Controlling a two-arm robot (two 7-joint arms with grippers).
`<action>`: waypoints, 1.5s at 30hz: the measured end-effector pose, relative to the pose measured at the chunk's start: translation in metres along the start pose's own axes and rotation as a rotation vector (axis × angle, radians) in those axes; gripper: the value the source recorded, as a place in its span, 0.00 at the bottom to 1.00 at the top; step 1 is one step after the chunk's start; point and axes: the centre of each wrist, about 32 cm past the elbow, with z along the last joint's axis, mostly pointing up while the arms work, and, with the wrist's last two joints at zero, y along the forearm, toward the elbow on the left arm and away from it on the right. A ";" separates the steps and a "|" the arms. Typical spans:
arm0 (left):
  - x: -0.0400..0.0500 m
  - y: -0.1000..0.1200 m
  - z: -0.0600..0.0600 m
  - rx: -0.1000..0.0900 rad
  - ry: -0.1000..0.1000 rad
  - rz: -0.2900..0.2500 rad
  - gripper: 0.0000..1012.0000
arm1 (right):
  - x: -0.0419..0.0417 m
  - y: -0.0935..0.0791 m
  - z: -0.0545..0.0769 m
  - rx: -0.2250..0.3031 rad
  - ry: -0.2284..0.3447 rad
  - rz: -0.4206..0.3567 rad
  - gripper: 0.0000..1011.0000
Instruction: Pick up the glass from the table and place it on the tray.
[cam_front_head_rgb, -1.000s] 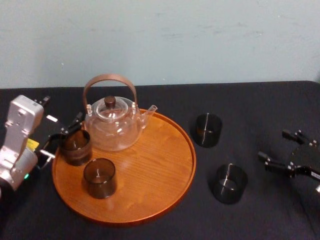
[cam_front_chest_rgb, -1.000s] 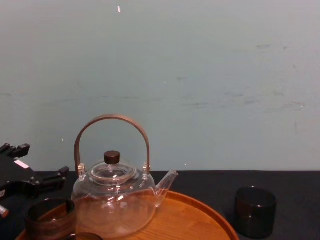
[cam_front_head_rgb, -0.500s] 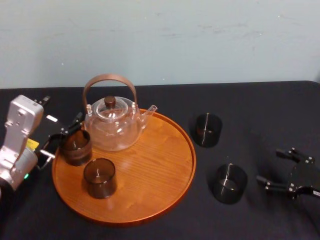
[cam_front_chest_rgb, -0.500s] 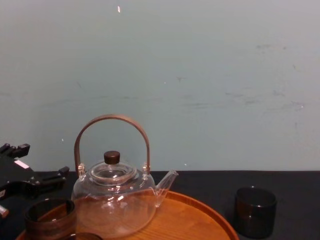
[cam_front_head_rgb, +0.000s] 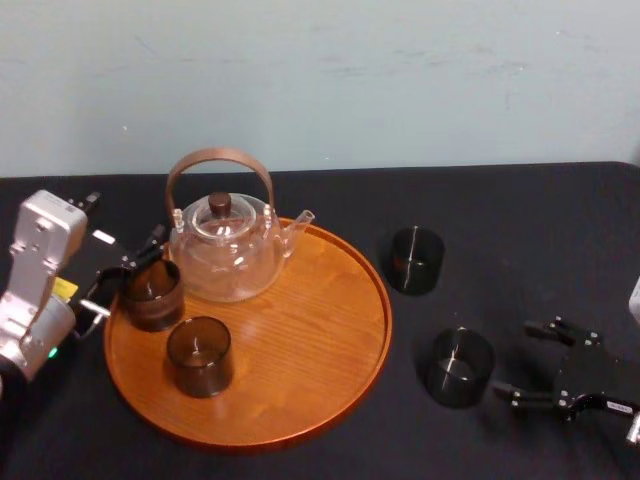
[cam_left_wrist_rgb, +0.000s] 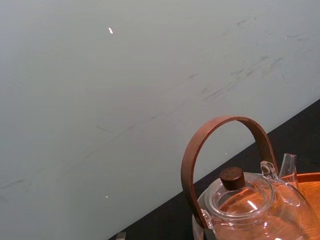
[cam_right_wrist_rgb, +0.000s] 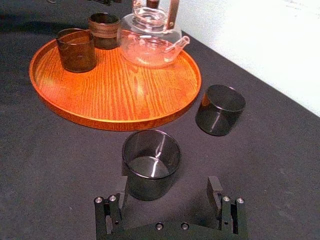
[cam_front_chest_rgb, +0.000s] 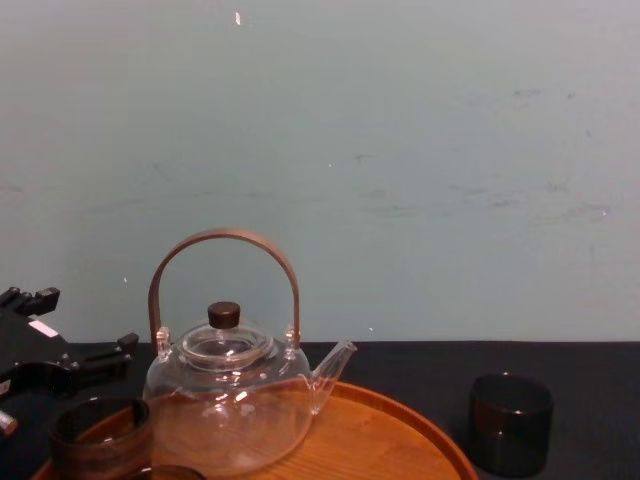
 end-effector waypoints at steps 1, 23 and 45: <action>0.0000 0.000 0.000 0.000 0.000 0.000 0.99 | -0.0002 0.001 0.000 -0.001 0.000 0.004 0.99; 0.0000 0.000 0.000 0.000 0.000 0.000 0.99 | 0.0001 0.025 0.001 -0.018 0.038 0.067 0.99; 0.0000 0.000 0.000 0.000 0.000 0.000 0.99 | 0.0035 0.045 0.003 -0.029 0.070 0.088 0.99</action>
